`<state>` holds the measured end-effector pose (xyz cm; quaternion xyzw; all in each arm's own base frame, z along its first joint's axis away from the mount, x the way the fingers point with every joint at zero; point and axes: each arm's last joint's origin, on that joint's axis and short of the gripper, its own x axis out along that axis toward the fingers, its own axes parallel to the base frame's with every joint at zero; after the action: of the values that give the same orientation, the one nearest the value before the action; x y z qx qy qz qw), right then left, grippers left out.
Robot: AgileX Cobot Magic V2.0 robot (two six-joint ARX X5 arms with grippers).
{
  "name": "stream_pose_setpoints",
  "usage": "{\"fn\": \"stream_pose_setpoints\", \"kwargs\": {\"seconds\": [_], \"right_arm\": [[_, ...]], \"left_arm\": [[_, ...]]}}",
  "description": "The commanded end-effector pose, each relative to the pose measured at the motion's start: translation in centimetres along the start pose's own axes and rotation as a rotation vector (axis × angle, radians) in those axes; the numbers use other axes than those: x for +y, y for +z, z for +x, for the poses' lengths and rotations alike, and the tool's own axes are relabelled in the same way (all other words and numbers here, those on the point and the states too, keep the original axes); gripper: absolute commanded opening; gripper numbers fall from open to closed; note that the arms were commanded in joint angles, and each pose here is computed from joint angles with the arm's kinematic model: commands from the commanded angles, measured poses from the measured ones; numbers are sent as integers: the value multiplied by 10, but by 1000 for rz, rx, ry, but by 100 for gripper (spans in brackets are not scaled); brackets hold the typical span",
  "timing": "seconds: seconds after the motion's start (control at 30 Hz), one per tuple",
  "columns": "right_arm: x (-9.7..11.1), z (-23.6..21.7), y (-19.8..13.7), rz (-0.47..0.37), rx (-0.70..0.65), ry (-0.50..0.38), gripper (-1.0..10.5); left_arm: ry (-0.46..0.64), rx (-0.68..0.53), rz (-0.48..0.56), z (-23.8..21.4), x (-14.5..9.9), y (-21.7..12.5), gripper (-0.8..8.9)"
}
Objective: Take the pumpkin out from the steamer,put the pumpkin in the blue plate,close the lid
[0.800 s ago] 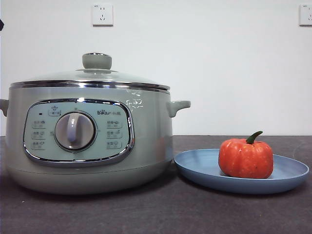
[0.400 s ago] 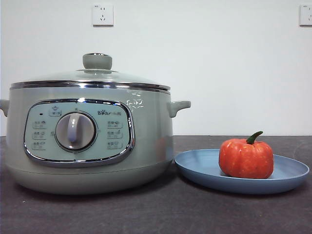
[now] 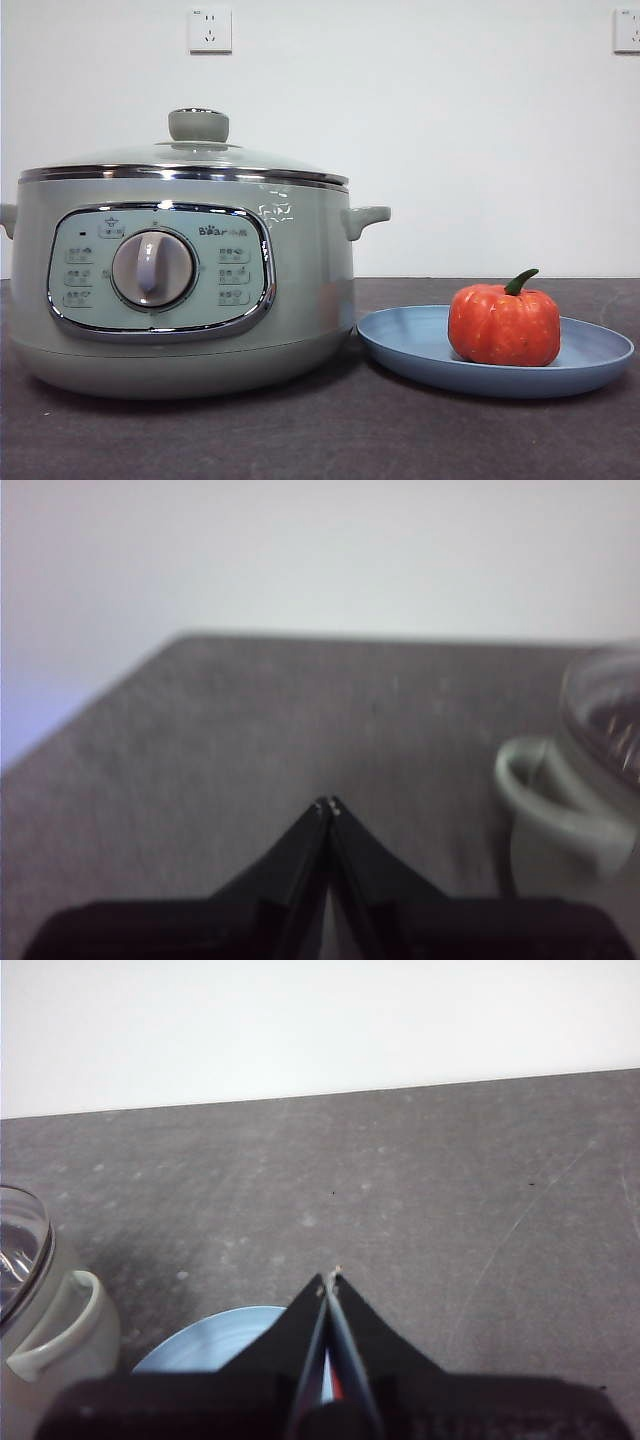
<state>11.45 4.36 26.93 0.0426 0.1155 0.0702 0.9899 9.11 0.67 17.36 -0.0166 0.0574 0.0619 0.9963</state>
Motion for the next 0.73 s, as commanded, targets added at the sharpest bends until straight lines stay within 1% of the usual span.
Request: {"fn": "stream_pose_setpoints", "kwargs": {"seconds": [0.03, 0.2, 0.27, 0.73], "right_arm": [[0, 0, -1, 8, 2, -4, -11], [-1, 0, -3, 4, 18, -6, -11], [-1, 0, -4, 2, 25, -7, -11], [-1, 0, -4, 1, 29, -8, -11]], "left_arm": [[5, 20, -9, 4, 0, -11, -3], [5, 75, -45, 7, 1, -25, -3], [-14, 63, -48, 7, 0, -24, -3], [-14, 74, -47, 7, 0, -25, -3]]}}
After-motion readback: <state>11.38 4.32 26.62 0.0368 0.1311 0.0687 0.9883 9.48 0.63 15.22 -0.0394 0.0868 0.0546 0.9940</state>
